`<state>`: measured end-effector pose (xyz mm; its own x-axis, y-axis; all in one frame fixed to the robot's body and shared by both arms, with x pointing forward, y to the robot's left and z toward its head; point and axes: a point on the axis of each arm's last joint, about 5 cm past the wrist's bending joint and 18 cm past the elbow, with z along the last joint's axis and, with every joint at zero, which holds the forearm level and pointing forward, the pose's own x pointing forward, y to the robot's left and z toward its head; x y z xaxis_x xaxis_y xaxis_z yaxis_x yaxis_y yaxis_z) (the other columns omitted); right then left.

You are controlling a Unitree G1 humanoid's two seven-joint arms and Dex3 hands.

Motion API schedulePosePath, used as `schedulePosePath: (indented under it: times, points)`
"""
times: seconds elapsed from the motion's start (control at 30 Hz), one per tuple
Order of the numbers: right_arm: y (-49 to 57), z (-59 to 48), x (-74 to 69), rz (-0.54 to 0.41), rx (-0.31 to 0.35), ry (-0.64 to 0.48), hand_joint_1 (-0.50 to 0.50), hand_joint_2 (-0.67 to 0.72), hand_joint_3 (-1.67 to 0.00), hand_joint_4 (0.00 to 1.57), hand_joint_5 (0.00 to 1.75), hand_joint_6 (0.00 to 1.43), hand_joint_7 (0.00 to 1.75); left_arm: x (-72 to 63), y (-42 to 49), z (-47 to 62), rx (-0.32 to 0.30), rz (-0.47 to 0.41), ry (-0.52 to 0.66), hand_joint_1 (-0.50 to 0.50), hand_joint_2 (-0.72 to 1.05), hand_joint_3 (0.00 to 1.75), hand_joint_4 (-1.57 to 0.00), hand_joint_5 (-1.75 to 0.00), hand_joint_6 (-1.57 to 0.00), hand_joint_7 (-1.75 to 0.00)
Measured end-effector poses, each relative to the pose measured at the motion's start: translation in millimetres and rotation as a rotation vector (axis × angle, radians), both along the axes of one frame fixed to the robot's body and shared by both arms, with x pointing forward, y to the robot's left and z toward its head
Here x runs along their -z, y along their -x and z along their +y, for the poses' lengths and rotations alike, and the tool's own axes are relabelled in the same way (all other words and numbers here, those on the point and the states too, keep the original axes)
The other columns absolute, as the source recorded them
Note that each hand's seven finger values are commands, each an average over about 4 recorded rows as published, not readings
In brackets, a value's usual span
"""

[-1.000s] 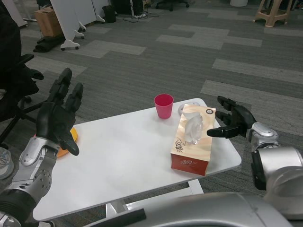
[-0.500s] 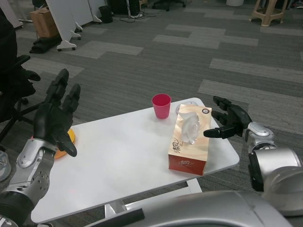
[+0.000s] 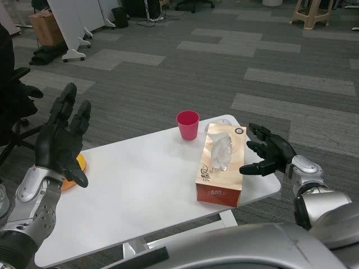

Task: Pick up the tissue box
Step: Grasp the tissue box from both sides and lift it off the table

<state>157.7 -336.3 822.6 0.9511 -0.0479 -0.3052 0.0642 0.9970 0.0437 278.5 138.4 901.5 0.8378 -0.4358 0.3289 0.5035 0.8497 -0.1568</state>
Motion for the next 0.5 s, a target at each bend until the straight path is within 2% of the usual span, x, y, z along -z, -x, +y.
schedulePosePath:
  times: [0.2, 0.27, 0.33, 0.5]
  points:
    - [7.2, -0.7, 1.1, -0.010, 0.002, 0.012, 0.25, 0.09, -0.56, 0.00, 0.36, 0.00, 0.02, 0.0, 0.0, -0.1, 0.000, -0.001, 0.000, 0.50, -0.64, 0.07, 0.00, 0.00, 0.00, 0.00]
    - [10.8, -0.8, 2.5, -0.009, 0.010, 0.010, 0.25, 0.09, -0.56, 0.00, 0.32, 0.00, 0.05, 0.0, 0.0, -0.1, 0.001, -0.001, 0.000, 0.50, -0.64, 0.09, 0.00, 0.00, 0.00, 0.00]
    - [13.7, -1.1, 3.6, -0.010, 0.021, 0.006, 0.25, 0.09, -0.56, 0.00, 0.32, 0.00, 0.03, 0.0, 0.1, -0.1, 0.001, 0.000, 0.000, 0.50, -0.64, 0.04, 0.00, 0.00, 0.00, 0.00]
    - [20.1, -1.6, 6.0, -0.005, 0.037, 0.002, 0.25, 0.09, -0.56, 0.00, 0.34, 0.00, 0.00, 0.4, 0.4, -0.6, 0.005, 0.001, -0.004, 0.50, -0.64, 0.09, 0.00, 0.00, 0.00, 0.00]
